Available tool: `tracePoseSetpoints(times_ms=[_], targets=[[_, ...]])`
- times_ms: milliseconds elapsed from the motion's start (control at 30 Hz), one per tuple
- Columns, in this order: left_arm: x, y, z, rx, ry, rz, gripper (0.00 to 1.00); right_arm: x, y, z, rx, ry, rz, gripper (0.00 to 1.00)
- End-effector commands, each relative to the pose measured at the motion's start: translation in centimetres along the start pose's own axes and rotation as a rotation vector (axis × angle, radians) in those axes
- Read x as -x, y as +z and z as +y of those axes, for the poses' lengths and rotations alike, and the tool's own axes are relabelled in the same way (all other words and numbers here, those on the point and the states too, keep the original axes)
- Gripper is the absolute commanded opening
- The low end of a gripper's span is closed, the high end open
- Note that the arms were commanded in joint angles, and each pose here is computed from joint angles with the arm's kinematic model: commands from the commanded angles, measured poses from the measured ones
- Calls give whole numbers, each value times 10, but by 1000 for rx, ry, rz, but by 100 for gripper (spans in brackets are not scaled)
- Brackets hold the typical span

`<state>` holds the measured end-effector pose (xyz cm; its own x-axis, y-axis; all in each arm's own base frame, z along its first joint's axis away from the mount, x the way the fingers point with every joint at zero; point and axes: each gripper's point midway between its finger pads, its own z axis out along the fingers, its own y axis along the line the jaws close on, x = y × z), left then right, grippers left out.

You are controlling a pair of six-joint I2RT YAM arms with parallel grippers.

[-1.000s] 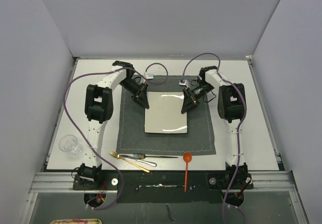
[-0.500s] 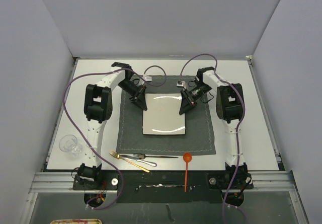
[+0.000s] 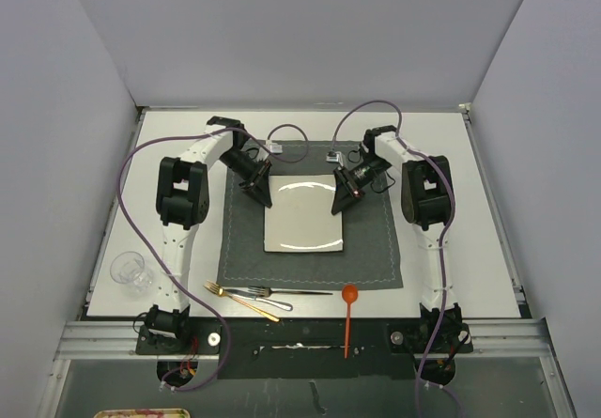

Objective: Set the dinner table for one person
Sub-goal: Place the plate on the napkin.

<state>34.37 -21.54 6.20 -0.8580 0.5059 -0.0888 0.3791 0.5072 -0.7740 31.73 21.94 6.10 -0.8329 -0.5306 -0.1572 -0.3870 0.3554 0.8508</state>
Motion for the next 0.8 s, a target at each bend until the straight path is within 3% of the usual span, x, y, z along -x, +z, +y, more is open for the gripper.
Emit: tracePoseSetpoints(times_ms=[0, 767], targets=[[27, -21, -7, 75, 161, -99, 0, -28, 9, 17, -56, 90, 181, 0], [40, -9, 9, 76, 154, -81, 0, -28, 5, 8, -128, 112, 186, 0]])
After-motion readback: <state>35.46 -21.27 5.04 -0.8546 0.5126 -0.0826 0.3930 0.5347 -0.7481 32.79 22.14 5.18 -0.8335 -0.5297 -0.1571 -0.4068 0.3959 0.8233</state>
